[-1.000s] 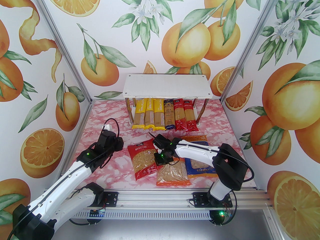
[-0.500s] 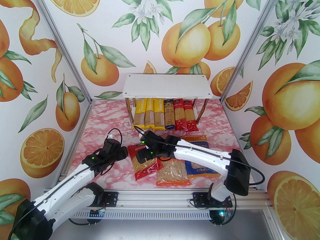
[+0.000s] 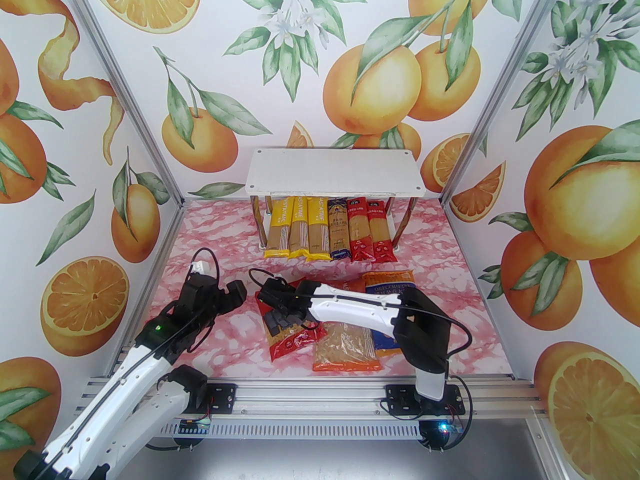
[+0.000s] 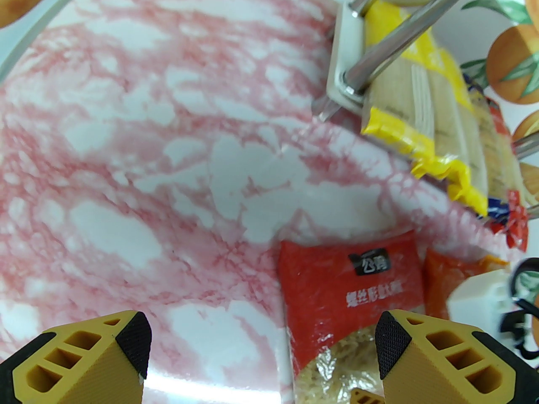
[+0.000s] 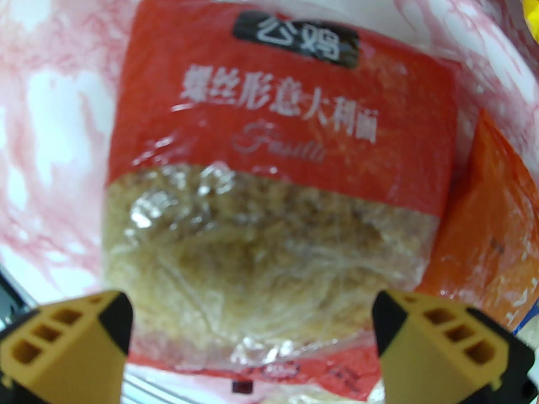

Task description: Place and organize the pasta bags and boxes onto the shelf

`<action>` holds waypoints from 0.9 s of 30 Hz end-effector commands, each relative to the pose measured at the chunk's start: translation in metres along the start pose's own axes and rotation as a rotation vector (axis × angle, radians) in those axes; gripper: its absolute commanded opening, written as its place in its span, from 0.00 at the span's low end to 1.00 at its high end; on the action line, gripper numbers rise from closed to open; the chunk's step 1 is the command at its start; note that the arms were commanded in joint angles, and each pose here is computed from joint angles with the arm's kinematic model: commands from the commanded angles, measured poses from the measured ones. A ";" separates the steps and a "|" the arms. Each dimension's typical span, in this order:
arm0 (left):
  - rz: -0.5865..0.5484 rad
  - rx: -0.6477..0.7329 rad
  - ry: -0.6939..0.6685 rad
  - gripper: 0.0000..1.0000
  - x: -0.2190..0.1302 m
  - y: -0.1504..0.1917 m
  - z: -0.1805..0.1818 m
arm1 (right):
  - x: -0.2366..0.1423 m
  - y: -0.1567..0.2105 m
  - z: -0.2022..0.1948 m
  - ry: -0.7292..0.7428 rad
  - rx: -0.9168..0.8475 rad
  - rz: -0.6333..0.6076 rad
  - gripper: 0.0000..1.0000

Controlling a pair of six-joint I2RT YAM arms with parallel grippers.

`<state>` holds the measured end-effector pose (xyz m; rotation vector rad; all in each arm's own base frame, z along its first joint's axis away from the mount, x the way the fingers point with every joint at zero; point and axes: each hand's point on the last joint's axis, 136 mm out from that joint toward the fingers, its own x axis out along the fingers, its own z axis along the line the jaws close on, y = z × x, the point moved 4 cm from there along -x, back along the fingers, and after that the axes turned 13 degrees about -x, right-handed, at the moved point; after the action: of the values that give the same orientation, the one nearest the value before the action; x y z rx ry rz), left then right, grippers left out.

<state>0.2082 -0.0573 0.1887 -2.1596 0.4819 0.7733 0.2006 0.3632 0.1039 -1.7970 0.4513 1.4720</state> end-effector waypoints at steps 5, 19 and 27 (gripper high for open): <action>-0.006 0.017 0.002 0.93 -0.006 -0.006 -0.003 | 0.023 0.008 -0.002 0.042 -0.016 0.067 1.00; -0.001 0.015 0.008 0.94 0.002 -0.007 -0.007 | 0.052 0.058 -0.003 -0.071 -0.033 0.258 0.59; 0.004 0.013 0.010 0.93 0.005 -0.007 -0.009 | 0.043 0.063 -0.005 -0.095 -0.024 0.242 0.07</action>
<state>0.2124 -0.0575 0.1813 -2.1292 0.5032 0.8130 0.2033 0.3591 0.0794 -1.7311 0.4237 1.5571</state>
